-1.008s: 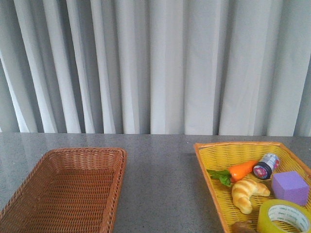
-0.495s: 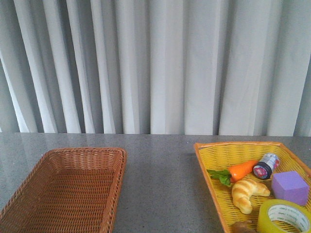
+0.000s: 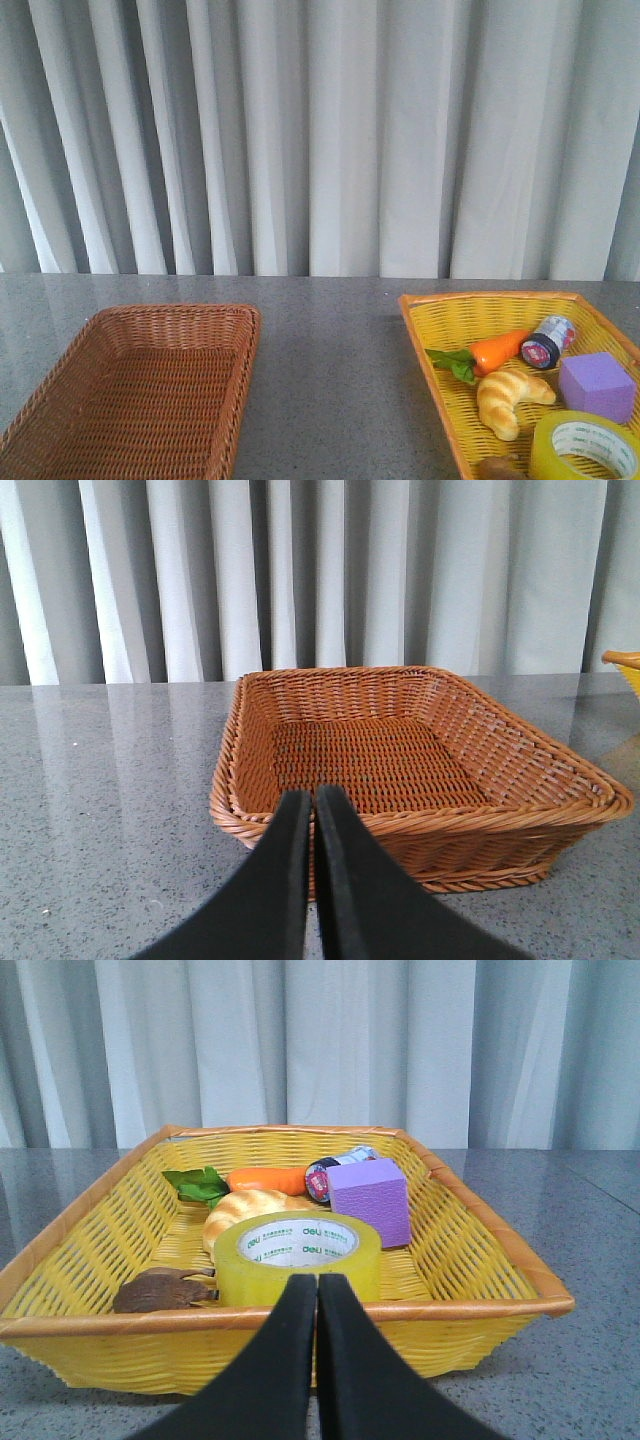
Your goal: Transfer tape with both arms
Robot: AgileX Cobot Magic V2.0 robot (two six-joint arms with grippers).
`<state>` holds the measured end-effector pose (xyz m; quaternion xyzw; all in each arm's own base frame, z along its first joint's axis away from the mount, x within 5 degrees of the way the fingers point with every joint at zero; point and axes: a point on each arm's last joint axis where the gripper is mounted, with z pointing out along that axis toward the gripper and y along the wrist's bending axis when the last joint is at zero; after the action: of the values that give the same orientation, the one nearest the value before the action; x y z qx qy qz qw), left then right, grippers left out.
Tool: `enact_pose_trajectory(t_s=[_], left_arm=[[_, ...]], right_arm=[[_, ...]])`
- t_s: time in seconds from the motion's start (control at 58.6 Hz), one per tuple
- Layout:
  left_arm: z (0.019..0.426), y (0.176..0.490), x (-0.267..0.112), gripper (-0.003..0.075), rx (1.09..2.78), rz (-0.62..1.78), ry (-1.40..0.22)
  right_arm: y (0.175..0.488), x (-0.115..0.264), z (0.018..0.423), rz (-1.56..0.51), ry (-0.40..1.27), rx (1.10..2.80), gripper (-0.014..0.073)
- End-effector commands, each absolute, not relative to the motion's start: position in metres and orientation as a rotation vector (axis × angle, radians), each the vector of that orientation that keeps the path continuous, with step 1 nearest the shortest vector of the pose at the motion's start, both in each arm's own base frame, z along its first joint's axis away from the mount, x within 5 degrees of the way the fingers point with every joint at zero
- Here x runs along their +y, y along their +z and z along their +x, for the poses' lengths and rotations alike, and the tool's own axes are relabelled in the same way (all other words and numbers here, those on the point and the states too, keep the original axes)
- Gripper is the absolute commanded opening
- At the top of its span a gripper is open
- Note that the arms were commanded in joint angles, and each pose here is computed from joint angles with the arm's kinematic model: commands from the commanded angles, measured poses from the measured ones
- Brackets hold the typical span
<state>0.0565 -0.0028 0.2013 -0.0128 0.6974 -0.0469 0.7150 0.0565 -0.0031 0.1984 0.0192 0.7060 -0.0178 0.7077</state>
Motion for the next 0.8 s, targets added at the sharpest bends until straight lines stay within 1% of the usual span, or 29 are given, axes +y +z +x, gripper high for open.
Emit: enact_pose_trajectory(t_s=[0.0, 0.137, 0.205, 0.29, 0.376, 0.512, 0.649, 0.717, 0.786], left_arm=[[0.054, 0.213, -0.002, -0.0006, 1.439, -0.043, -0.114], [0.051, 0.229, -0.002, -0.0006, 1.375, -0.054, -0.127], [0.047, 0.246, -0.001, -0.0006, 1.324, -0.057, -0.134], [0.040, 0.270, -0.001, -0.0006, 1.253, -0.053, -0.136], [0.036, 0.292, -0.001, -0.0006, 1.234, -0.049, -0.137], [0.041, 0.327, -0.002, -0.0006, 1.303, -0.030, -0.126], [0.061, 0.355, -0.004, -0.0006, 1.417, -0.010, -0.102], [0.074, 0.367, -0.004, -0.0006, 1.479, 0.002, -0.086], [0.086, 0.376, -0.005, -0.0006, 1.543, 0.016, -0.074]], right_arm=[[0.205, -0.003, 0.056, 0.033, -0.050, 1.490, -0.0004], [0.212, -0.003, 0.054, 0.077, -0.002, 1.466, -0.0004], [0.224, -0.003, 0.052, 0.108, 0.035, 1.438, -0.0004], [0.241, -0.003, 0.050, 0.115, 0.043, 1.430, -0.0004], [0.261, -0.003, 0.048, 0.116, 0.041, 1.443, -0.0004], [0.300, -0.003, 0.050, 0.105, 0.019, 1.467, -0.0004], [0.338, -0.005, 0.057, 0.094, -0.013, 1.496, -0.0004], [0.352, -0.006, 0.064, 0.087, -0.040, 1.549, -0.0004], [0.359, -0.008, 0.075, 0.081, -0.074, 1.625, -0.0004]])
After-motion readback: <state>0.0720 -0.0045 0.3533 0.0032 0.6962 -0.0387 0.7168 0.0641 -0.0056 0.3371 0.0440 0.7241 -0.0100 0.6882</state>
